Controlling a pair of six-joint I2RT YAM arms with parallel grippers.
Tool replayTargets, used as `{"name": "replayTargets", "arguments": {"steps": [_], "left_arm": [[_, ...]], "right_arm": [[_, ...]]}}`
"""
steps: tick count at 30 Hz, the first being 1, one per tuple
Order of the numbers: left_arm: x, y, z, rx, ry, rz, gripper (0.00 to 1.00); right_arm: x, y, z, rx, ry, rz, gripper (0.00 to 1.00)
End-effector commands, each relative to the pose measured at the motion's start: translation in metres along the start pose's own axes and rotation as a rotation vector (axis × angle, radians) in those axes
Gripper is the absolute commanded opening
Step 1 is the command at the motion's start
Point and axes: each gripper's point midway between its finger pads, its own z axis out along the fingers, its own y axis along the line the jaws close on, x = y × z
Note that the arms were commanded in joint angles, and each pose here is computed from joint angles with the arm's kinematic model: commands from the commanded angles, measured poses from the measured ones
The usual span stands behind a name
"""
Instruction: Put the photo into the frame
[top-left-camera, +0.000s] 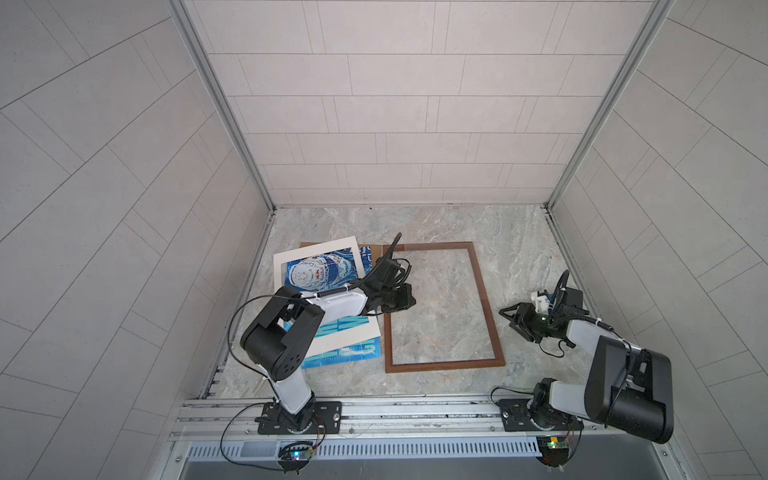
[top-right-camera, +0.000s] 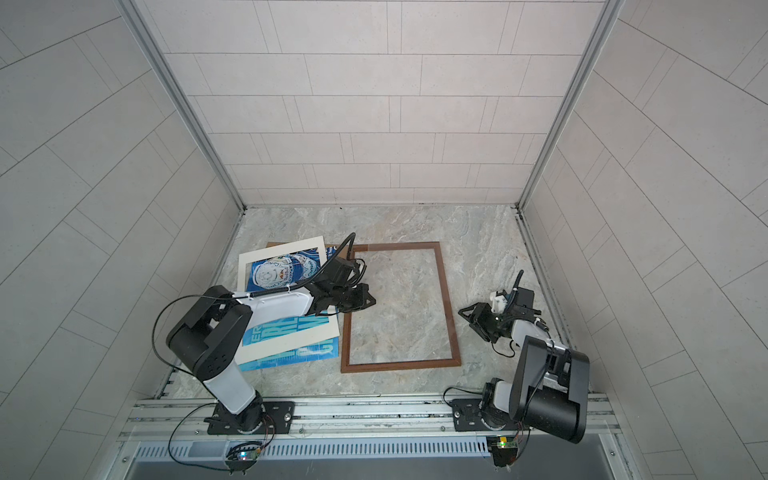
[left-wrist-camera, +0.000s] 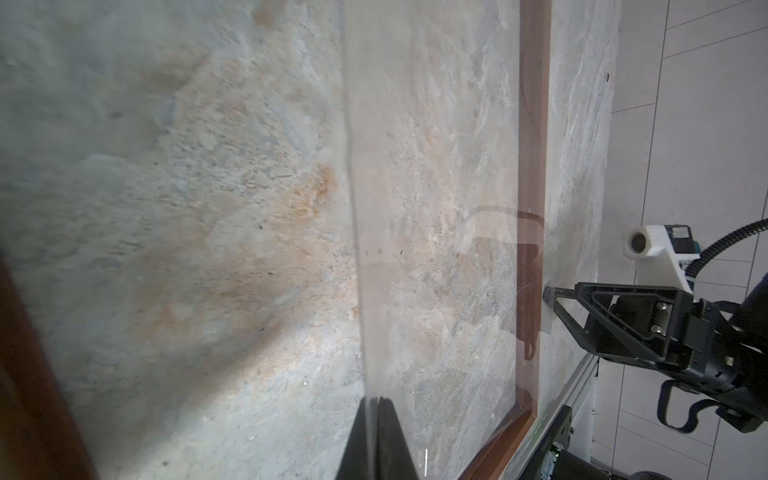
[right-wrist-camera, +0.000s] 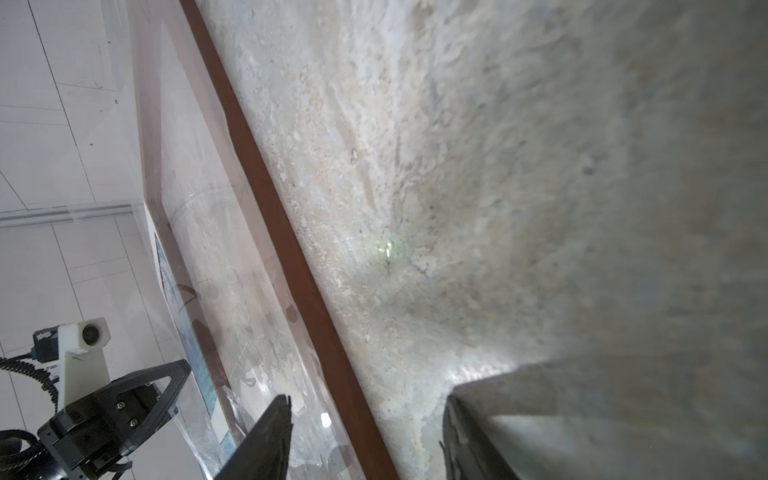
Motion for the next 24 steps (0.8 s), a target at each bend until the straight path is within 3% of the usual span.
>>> {"name": "replayTargets", "arguments": {"steps": [1,24], "left_arm": [[-0.003,-0.004,-0.009,0.02,-0.017,0.048,0.0],[0.006,0.014,-0.017,0.016,0.008,0.02,0.0]], "right_arm": [[0.009,-0.012,0.006,0.045,0.036,0.014,0.53],[0.013,-0.01,0.014,0.047,0.059,0.003,0.52]]}}
